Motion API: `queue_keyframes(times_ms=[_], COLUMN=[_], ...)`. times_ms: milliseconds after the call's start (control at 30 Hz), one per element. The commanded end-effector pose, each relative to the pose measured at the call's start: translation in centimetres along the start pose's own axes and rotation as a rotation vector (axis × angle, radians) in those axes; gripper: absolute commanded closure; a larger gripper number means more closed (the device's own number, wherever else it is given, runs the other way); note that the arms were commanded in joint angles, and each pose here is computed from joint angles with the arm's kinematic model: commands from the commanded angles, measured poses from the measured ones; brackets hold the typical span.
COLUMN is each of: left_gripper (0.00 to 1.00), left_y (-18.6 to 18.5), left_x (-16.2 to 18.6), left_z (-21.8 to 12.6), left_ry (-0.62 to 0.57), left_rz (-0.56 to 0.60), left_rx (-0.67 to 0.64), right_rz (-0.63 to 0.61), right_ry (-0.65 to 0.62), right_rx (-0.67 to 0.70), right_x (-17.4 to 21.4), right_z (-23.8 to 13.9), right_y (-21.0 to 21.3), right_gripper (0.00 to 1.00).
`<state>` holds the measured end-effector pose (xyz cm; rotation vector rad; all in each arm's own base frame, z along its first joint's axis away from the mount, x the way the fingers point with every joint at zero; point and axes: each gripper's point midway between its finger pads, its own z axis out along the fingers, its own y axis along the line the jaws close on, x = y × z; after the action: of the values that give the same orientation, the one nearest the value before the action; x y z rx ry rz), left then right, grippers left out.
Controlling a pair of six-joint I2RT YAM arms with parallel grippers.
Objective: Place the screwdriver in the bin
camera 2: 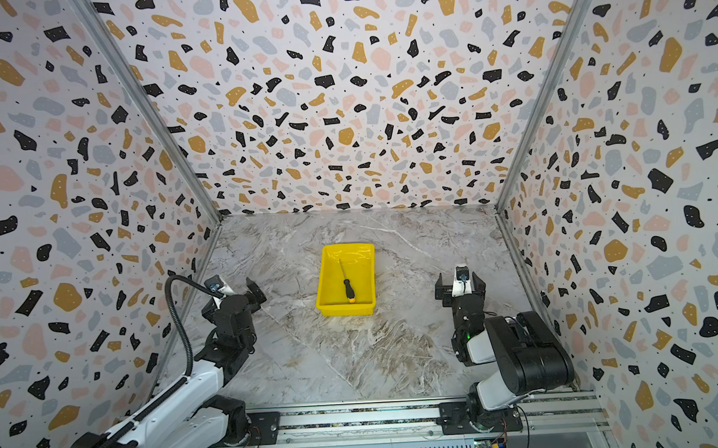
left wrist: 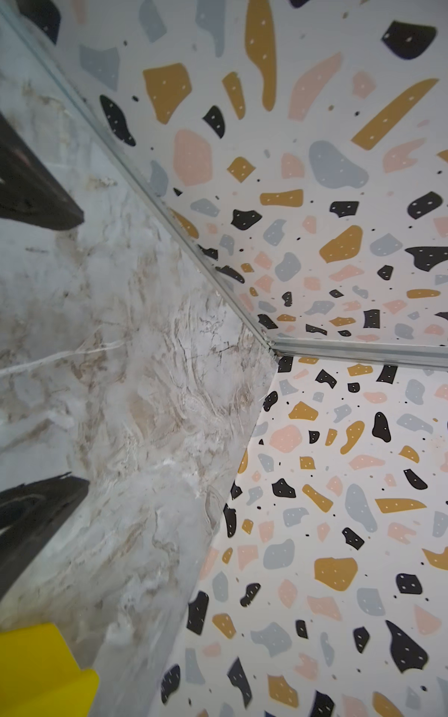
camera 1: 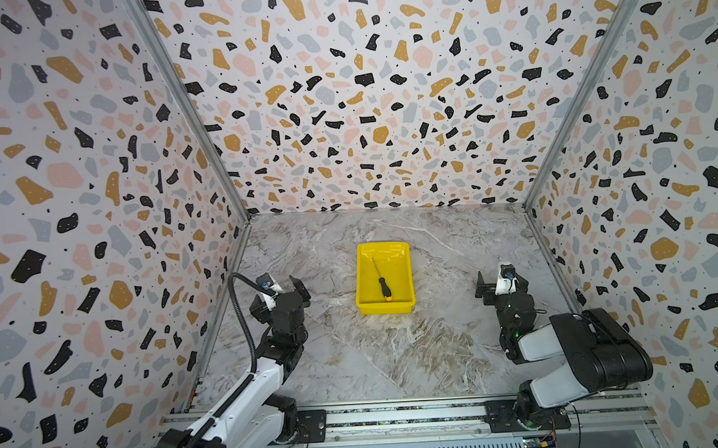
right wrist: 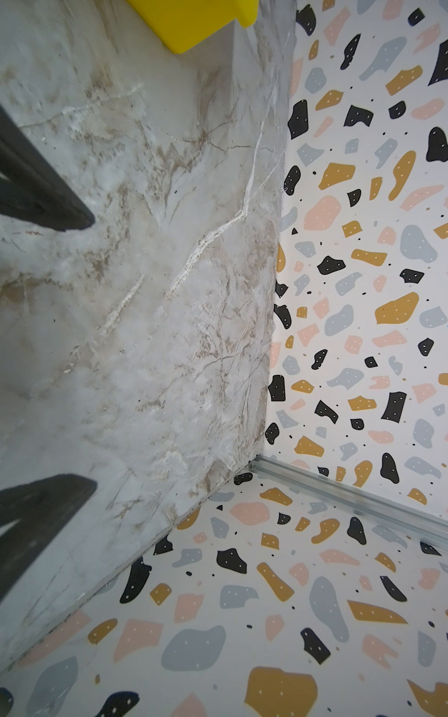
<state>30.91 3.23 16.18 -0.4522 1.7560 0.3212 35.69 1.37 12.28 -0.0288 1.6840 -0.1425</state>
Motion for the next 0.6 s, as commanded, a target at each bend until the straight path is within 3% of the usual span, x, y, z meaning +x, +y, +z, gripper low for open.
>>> queue_keyframes(times_ms=[0, 233, 567], left_gripper=[0.0, 0.0, 0.0], left_y=[-0.3, -2.0, -3.1], left_x=[-1.4, -0.1, 0.8], left_z=[-0.1, -1.3, -1.0], left_ry=[-0.121, -0.194, -0.199], left_rz=[0.157, 0.12, 0.106], left_rx=[0.016, 0.186, 0.236], right_rz=[0.015, 0.014, 0.015], right_ry=[-0.025, -0.024, -0.023], right_rx=[-0.001, -0.003, -0.006], right_x=[-1.0, -0.9, -0.9], right_z=[0.3, 0.3, 0.3], right_y=[0.0, 0.0, 0.0], right_gripper=[0.01, 0.01, 0.01])
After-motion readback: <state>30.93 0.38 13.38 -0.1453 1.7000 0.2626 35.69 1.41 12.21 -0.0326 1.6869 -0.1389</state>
